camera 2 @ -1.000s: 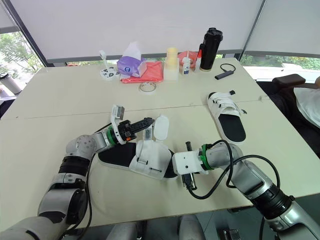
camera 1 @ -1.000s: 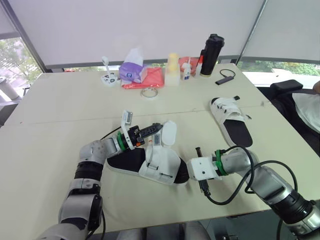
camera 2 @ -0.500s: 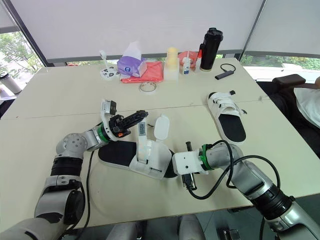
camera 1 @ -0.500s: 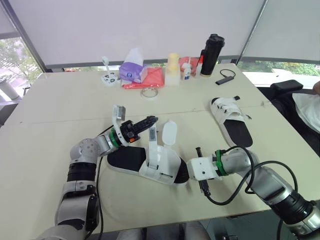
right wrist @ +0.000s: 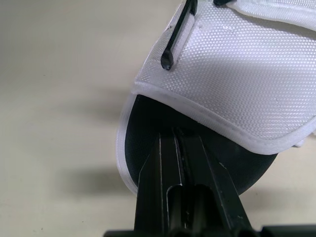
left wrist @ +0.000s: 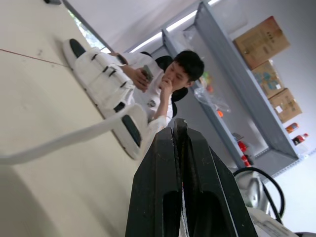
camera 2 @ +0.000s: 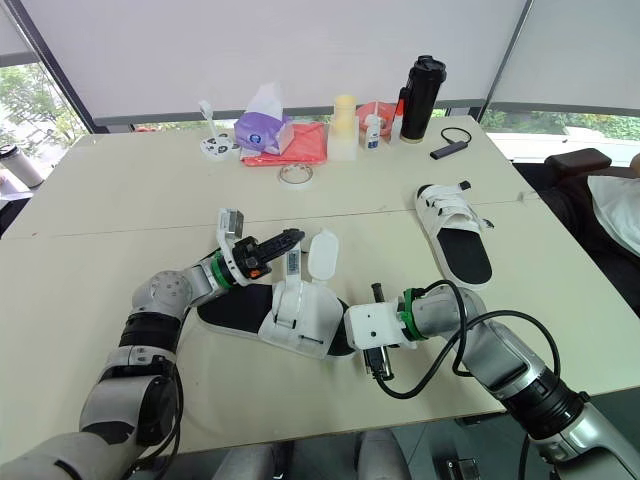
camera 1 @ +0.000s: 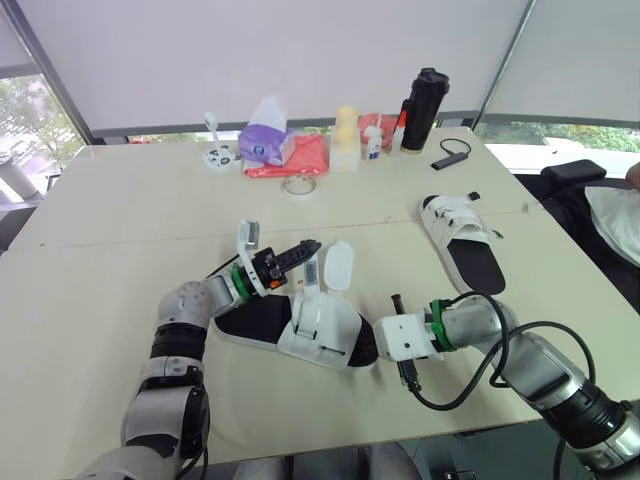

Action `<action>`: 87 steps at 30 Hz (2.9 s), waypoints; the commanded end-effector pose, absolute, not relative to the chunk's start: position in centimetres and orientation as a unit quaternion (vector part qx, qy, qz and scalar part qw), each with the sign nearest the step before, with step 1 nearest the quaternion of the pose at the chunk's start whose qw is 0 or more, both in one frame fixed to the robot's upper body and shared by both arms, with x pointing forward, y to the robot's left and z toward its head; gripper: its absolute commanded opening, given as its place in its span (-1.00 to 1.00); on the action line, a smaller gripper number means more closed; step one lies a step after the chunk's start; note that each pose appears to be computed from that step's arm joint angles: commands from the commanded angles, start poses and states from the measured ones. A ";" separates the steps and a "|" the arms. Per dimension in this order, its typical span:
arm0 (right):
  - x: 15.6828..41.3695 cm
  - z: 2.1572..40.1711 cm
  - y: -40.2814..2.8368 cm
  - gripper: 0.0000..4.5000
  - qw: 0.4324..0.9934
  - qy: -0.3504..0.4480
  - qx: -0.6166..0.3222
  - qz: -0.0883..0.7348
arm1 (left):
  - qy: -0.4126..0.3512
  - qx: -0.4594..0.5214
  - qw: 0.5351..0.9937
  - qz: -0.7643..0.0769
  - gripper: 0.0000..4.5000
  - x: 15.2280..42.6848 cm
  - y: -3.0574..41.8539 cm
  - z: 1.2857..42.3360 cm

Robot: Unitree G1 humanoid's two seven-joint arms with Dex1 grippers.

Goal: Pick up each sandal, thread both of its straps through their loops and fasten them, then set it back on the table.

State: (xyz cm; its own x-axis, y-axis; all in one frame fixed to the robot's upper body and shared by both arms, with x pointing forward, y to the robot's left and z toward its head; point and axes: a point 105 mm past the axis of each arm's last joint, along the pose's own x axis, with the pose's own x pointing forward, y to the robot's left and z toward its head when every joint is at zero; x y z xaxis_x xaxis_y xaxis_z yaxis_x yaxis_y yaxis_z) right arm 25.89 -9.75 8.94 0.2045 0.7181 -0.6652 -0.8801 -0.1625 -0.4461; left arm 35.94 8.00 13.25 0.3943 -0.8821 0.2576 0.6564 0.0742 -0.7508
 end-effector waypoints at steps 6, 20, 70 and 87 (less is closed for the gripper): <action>26.3 5.7 -12.1 -1.00 0.645 0.180 -0.447 0.593 | 0.157 -0.415 0.737 -0.510 -0.98 36.7 8.3 11.6; 26.3 5.7 -12.0 -1.00 0.643 0.179 -0.448 0.595 | 0.214 -0.403 0.745 -0.487 0.27 35.0 9.8 8.7; 26.7 5.8 -12.1 -1.00 0.646 0.177 -0.451 0.589 | 0.172 -0.090 0.695 -0.692 -0.99 29.7 8.9 12.9; 26.6 5.7 -12.1 -1.00 0.647 0.178 -0.452 0.588 | 0.130 -0.137 0.774 -0.605 -0.99 33.2 11.8 14.1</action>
State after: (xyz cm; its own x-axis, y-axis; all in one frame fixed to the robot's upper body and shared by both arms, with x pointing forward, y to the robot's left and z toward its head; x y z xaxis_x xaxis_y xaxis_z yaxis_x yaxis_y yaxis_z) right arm 26.03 -9.42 8.94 0.2234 0.7172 -0.6601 -0.8709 -0.1573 -0.4657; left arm 32.64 10.41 12.32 0.1731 -0.9817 -0.0797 0.9062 0.1904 -0.3775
